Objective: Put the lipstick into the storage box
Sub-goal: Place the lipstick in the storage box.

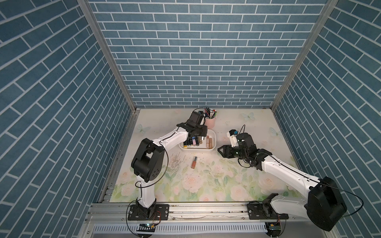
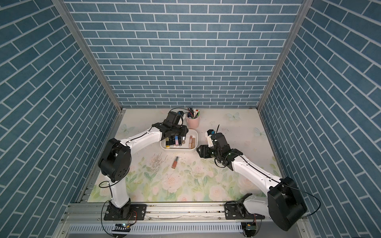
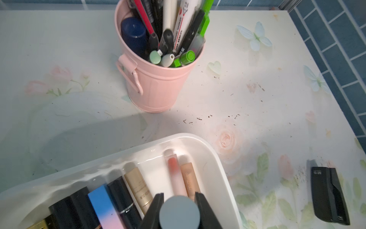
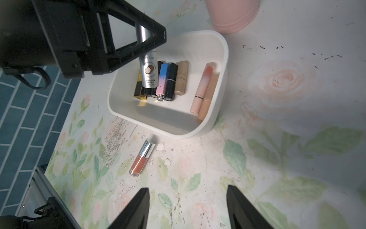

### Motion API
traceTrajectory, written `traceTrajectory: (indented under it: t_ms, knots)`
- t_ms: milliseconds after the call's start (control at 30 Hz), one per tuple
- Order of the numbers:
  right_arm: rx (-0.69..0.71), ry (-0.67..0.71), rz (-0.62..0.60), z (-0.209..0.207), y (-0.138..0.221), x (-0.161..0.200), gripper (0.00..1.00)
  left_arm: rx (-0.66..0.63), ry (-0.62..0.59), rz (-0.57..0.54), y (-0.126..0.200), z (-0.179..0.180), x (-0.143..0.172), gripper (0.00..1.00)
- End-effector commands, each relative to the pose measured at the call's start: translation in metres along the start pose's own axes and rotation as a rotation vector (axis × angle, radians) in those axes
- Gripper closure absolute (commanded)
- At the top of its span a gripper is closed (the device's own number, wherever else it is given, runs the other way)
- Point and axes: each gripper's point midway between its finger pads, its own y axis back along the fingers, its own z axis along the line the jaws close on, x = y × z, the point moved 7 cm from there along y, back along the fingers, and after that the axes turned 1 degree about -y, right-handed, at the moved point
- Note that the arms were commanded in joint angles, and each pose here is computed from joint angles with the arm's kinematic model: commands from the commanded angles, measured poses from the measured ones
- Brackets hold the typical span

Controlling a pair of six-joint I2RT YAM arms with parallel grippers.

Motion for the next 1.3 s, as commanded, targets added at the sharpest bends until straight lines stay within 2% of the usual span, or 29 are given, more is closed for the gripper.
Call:
traceTrajectory:
  t_ms: [0,533,1067,1267]
  knots:
    - [0.035,0.047,0.002,-0.002,0.001,-0.005,0.34,0.009,0.025,-0.029,-0.011,-0.002,-0.008,0.92]
    - [0.046,0.067,0.027,-0.005,0.001,0.002,0.34,-0.027,0.117,-0.049,-0.056,0.012,0.009,0.92]
    - [0.045,0.066,0.031,-0.006,0.001,0.004,0.34,-0.095,0.134,-0.019,-0.071,0.029,0.03,0.92]
    - [0.044,0.064,0.03,-0.006,0.001,0.004,0.34,-0.103,0.141,-0.004,-0.076,0.034,0.038,0.89]
